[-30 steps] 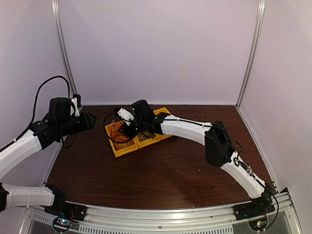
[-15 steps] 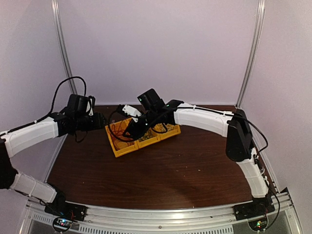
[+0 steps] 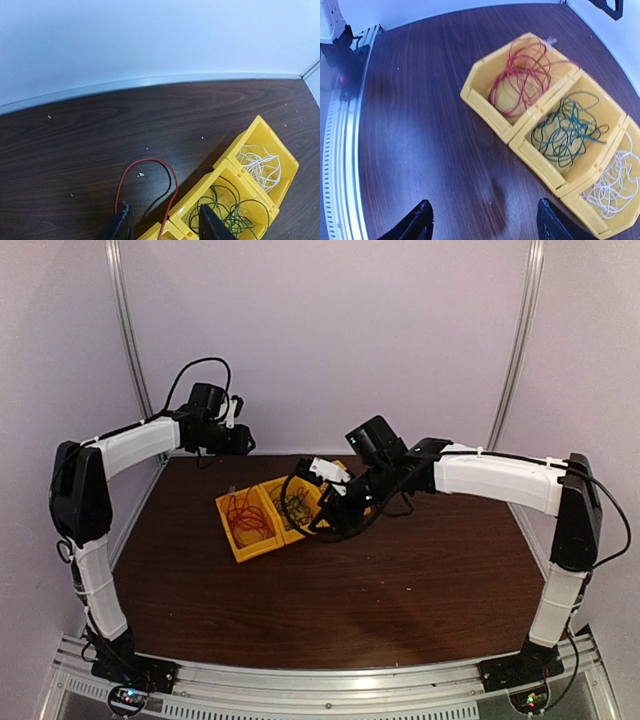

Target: Untangle the cables

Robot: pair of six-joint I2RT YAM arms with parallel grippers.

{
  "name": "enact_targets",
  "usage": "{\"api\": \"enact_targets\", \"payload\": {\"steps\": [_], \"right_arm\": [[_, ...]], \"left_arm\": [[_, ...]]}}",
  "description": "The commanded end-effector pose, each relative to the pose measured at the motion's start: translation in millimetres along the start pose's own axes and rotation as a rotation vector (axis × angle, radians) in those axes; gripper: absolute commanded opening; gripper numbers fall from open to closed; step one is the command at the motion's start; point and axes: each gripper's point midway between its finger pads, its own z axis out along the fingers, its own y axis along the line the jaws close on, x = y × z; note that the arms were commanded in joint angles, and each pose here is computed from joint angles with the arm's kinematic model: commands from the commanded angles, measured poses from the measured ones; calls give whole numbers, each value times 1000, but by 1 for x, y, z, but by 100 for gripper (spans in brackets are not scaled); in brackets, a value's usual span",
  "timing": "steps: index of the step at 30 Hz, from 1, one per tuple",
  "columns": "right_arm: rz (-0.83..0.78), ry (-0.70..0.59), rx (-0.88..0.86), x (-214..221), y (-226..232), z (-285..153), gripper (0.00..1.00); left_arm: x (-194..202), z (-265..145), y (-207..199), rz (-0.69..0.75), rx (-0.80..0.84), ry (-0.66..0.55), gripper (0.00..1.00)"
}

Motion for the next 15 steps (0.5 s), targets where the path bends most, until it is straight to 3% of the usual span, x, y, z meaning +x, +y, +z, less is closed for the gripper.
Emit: {"api": "enact_targets", "payload": {"steps": [1,7,15], "right_arm": [[43,37,22,28,-16,-9,72],[89,24,19,42,-23,-16,71],[114,38,-17,50,-19,-8,71]], "left_arm": [[39,17,0,74,48,164,43],[66,20,-2,116,78,256,37],[86,34,1,146,50,307,41]]}}
